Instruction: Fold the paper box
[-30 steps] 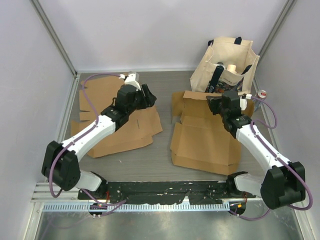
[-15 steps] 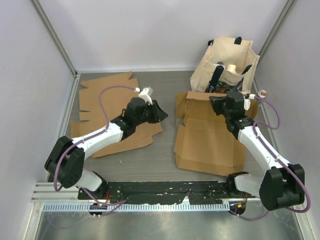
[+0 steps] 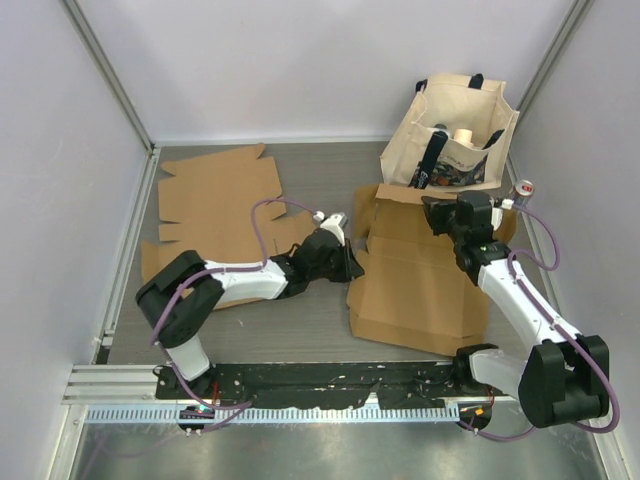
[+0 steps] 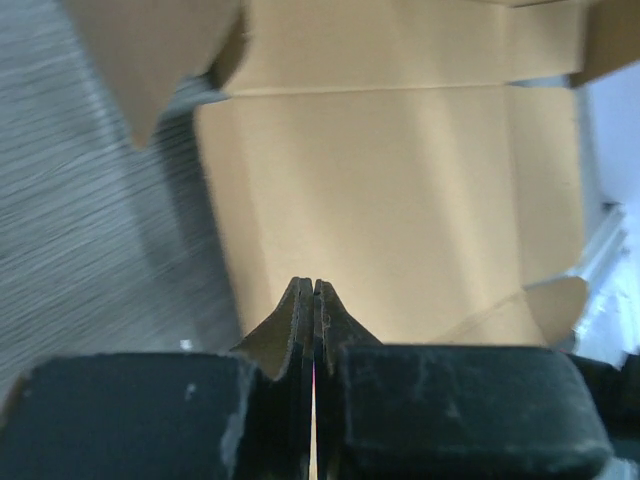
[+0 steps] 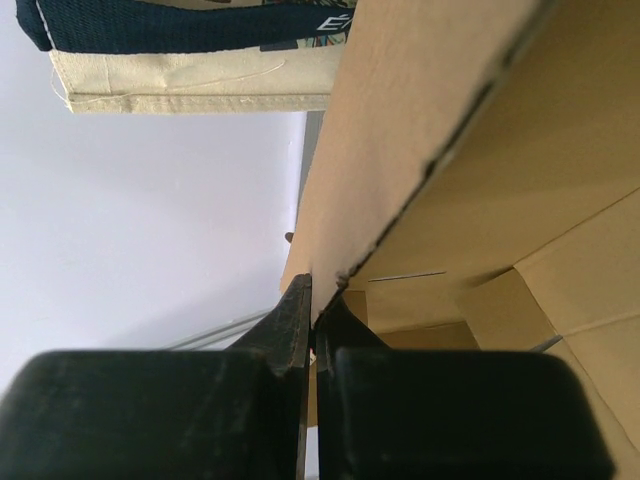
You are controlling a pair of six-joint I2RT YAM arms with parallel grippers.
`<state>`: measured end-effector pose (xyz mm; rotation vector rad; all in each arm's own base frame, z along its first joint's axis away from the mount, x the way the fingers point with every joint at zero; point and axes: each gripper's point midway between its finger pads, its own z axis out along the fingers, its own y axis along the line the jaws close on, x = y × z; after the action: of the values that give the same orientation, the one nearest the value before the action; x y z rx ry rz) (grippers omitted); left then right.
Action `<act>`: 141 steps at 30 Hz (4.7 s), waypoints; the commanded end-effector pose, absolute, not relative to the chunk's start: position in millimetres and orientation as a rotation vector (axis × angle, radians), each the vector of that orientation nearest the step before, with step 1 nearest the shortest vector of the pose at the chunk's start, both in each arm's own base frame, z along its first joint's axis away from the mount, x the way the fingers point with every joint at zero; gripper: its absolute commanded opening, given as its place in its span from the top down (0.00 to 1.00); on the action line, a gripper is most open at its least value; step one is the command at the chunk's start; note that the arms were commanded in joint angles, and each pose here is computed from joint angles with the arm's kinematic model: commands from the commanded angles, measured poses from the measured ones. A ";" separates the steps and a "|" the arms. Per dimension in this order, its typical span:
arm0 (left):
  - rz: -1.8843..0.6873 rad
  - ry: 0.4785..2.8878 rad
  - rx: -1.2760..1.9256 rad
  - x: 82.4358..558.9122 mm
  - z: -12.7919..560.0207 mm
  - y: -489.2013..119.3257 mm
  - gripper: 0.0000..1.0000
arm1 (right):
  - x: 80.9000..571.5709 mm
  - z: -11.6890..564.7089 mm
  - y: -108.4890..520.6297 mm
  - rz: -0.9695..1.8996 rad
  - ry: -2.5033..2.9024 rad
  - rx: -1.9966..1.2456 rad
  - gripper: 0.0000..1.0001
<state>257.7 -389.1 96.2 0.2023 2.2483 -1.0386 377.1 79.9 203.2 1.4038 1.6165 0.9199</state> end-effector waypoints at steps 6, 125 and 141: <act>-0.679 2.398 -0.026 277.2 18.1 -347.6 1.00 | 350.8 171.6 78.2 0.887 1.690 1.378 0.98; -0.879 2.164 0.264 290.1 173.3 -410.2 0.73 | 296.0 154.7 93.8 0.893 1.719 0.989 0.99; -0.691 1.932 0.325 296.5 214.7 -320.3 0.59 | 296.1 145.5 96.2 0.997 1.665 1.136 0.99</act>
<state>270.4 -348.4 179.6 0.3960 2.1073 -0.7487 306.6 88.6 189.5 1.0804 1.5106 1.0429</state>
